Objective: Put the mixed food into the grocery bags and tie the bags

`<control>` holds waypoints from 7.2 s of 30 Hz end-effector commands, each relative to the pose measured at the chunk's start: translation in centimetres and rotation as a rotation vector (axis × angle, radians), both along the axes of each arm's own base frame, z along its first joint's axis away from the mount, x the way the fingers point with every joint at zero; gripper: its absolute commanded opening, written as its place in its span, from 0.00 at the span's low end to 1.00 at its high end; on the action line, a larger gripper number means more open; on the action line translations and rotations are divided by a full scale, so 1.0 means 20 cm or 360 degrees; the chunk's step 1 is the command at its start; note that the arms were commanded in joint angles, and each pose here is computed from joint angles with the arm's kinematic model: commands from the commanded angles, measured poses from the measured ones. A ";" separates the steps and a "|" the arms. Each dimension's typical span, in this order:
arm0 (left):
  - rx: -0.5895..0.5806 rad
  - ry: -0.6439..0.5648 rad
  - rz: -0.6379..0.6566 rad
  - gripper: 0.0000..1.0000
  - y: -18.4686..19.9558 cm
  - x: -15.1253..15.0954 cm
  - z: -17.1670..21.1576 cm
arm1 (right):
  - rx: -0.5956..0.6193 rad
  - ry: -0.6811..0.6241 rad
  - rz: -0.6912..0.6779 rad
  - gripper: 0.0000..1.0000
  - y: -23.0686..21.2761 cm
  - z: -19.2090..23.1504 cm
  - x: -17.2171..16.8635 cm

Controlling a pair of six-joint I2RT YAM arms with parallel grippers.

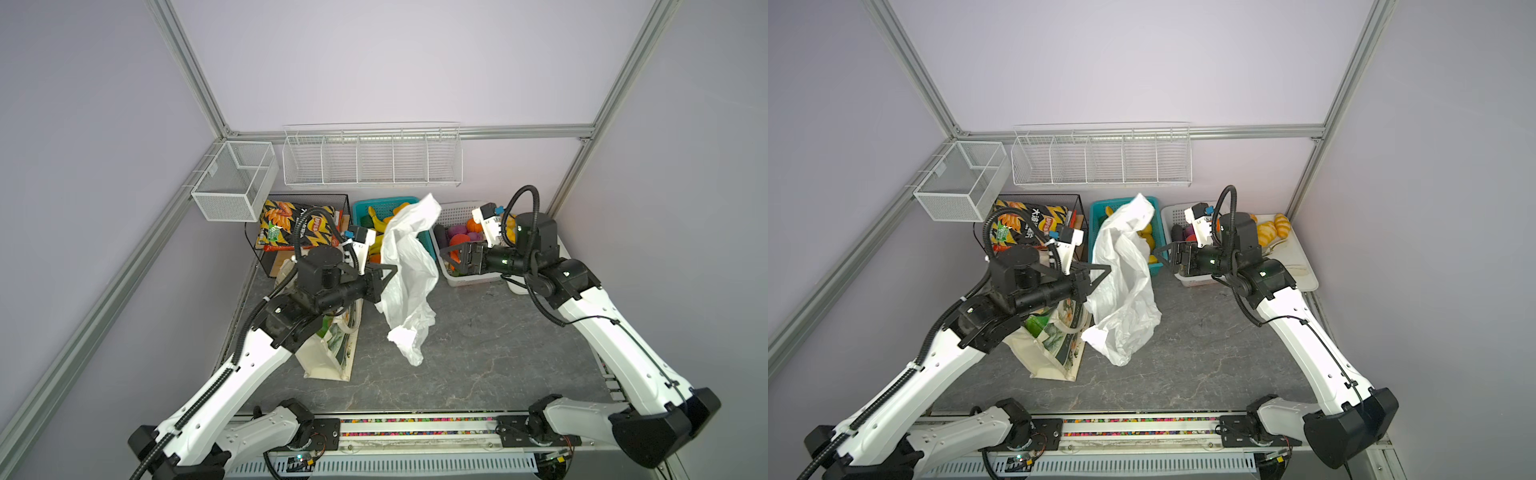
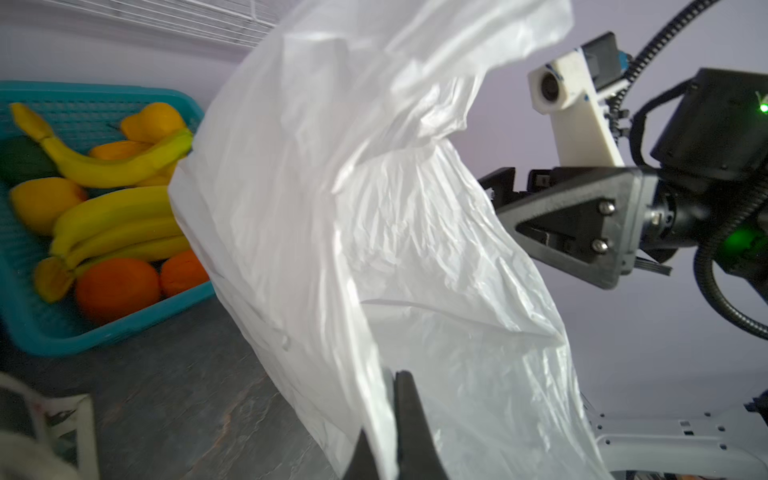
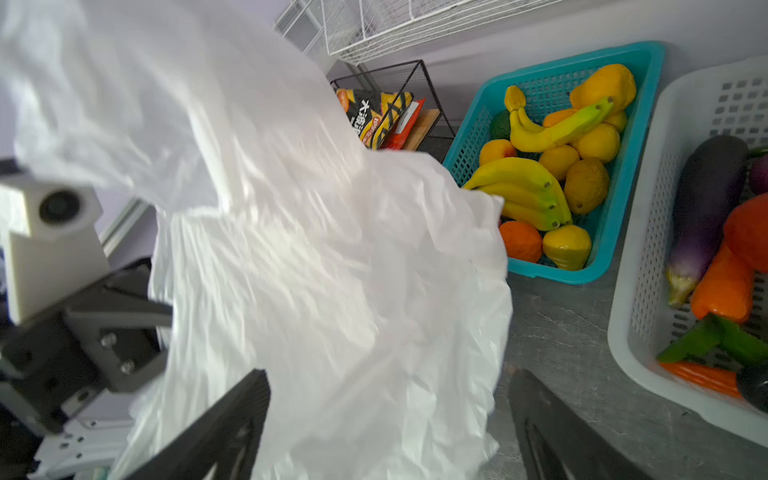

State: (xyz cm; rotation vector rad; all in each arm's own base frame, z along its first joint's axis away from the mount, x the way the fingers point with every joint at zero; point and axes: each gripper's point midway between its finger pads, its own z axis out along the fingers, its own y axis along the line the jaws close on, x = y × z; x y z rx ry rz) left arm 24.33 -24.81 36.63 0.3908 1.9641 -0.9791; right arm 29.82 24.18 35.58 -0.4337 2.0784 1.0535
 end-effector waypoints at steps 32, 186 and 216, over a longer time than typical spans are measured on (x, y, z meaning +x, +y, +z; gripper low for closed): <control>0.0234 0.0358 0.0153 0.00 0.19 -0.04 -0.19 | -0.0703 0.0054 -0.0463 0.27 -0.20 -0.72 0.10; -0.0587 0.0972 -0.0434 0.00 -0.39 0.06 -0.41 | -0.0550 0.0002 0.0073 0.80 0.06 -1.00 -0.10; -0.0634 0.1003 -0.0133 0.00 0.06 0.29 -0.56 | -0.0485 -0.0180 -0.0531 0.91 -0.50 -0.44 -0.09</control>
